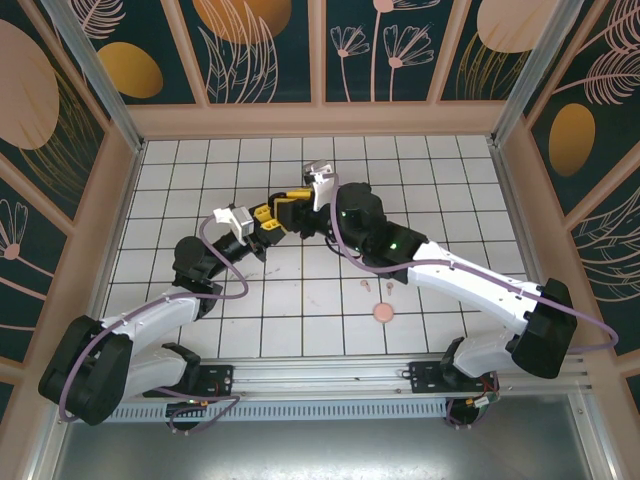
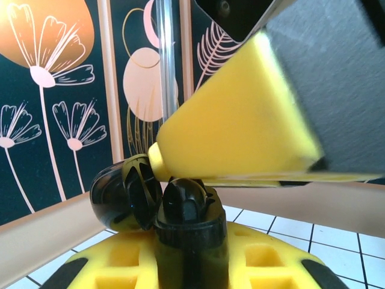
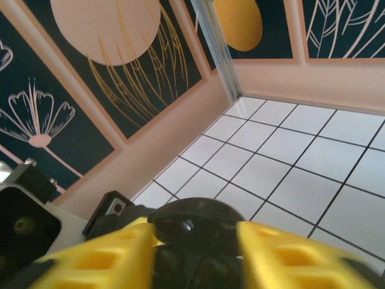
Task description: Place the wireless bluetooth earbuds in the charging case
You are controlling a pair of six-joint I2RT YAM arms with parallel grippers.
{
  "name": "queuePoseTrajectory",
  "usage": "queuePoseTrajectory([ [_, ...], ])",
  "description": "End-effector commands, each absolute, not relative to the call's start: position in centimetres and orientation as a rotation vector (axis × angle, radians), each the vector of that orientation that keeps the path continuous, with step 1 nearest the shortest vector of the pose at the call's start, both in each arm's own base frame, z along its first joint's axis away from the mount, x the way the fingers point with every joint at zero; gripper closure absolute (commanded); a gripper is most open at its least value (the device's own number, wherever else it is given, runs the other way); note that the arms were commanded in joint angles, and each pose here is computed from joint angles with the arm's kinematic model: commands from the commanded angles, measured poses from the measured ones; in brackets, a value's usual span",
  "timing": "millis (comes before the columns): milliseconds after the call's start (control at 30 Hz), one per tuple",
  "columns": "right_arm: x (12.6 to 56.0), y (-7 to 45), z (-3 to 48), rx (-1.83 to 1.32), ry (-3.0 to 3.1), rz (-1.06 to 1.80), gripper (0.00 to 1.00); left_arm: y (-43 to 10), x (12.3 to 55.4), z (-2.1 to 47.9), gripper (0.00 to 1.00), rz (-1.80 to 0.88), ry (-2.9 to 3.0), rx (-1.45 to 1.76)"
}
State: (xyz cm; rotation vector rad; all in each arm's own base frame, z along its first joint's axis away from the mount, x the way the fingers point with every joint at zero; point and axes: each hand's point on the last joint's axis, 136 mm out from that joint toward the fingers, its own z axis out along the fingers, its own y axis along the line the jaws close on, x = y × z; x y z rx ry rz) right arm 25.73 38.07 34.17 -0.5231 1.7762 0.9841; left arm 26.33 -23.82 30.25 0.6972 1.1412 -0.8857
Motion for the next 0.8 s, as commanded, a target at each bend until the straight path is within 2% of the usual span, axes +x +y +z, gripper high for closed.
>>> queuePoseTrajectory([
  [0, 26.3, 36.3, 36.3, -0.438, 1.763, 0.968, 0.46, -24.0, 25.4, 33.1, 1.00, -0.887, 1.025, 0.718],
  [133, 25.8, 34.0, 40.6, -0.382, 1.684, 1.031, 0.39, -24.0, 25.5, 32.5, 1.00, -0.891, 1.041, 0.715],
  [367, 28.8, 32.9, 41.2, -0.372, 1.820, 1.084, 0.41, -24.4, 26.3, 30.3, 1.00, -0.885, 1.122, 0.731],
  [467, 31.2, 33.0, 39.7, -0.377, 1.939, 1.094, 0.49, -24.7, 26.8, 28.7, 1.00, -0.871, 1.180, 0.759],
  [633, 33.2, 35.2, 36.3, -0.465, 2.131, 1.090, 0.73, -25.2, 26.5, 27.6, 1.00, -0.877, 1.193, 0.814],
  [767, 33.8, 36.7, 34.0, -0.526, 2.233, 1.093, 0.87, -25.5, 26.3, 27.4, 1.00, -0.881, 1.186, 0.841],
])
